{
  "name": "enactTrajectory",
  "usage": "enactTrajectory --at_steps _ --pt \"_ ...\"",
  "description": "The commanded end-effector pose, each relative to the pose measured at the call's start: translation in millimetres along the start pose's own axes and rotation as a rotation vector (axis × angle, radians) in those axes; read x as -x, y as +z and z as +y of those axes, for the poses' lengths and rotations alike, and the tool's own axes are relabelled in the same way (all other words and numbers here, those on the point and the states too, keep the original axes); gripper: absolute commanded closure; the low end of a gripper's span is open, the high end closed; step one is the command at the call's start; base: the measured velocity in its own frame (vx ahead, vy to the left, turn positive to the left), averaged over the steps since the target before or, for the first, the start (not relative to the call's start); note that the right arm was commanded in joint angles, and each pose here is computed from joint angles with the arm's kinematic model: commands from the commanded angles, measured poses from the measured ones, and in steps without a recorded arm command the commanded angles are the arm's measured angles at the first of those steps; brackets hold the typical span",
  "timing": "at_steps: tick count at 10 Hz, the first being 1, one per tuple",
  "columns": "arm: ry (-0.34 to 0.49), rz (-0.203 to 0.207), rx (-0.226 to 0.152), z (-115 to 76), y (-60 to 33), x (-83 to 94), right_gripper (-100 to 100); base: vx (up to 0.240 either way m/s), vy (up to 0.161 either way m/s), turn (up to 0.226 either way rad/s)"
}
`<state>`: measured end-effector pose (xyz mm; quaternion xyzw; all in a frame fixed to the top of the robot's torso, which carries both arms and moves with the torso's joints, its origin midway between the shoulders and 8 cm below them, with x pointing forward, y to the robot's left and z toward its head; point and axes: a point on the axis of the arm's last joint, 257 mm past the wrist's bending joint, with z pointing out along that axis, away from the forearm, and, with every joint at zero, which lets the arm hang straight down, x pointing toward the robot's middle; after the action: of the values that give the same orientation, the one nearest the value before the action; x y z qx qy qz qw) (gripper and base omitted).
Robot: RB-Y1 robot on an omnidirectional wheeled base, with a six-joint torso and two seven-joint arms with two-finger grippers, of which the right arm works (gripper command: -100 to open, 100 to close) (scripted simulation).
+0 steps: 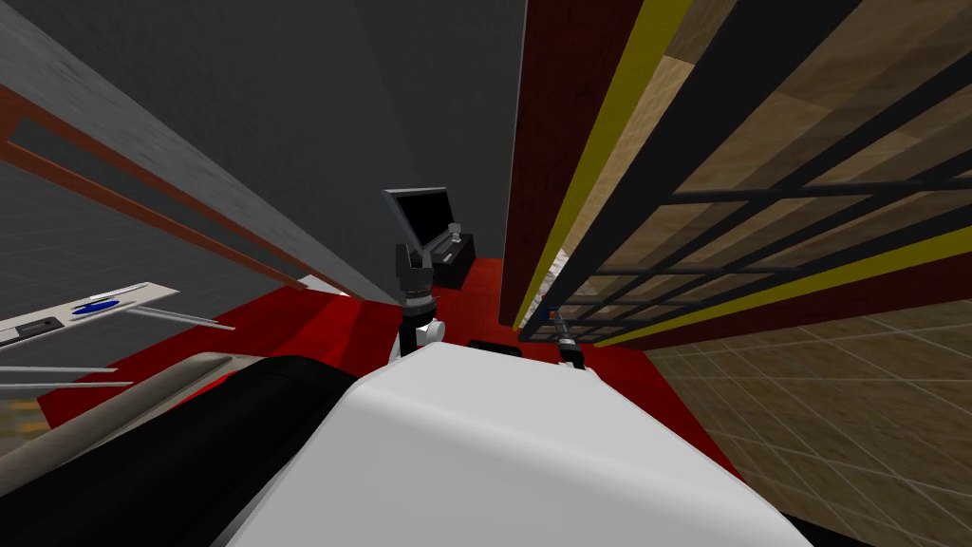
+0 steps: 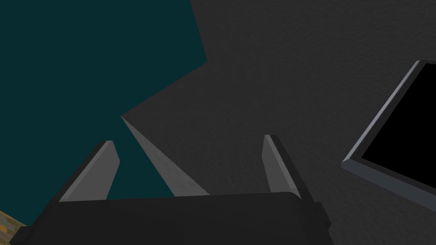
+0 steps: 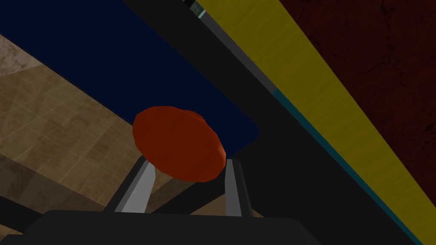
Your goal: Pull the door open
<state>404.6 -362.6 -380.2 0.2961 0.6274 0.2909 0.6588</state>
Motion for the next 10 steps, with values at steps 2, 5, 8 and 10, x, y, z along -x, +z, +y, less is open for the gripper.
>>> enactTrajectory --at_steps 2,5,8,10 --pt "0.069 0.001 0.008 4.1 1.8 -4.4 100 -0.054 -0.047 0.051" --pt "0.143 -0.002 0.007 3.7 2.6 -4.1 100 -0.037 -0.018 0.049" --pt "0.236 -0.007 0.005 3.1 3.5 -3.8 100 -0.055 -0.025 0.071" --pt "0.276 -0.008 0.005 2.8 3.9 -3.7 100 -0.051 -0.028 0.046"
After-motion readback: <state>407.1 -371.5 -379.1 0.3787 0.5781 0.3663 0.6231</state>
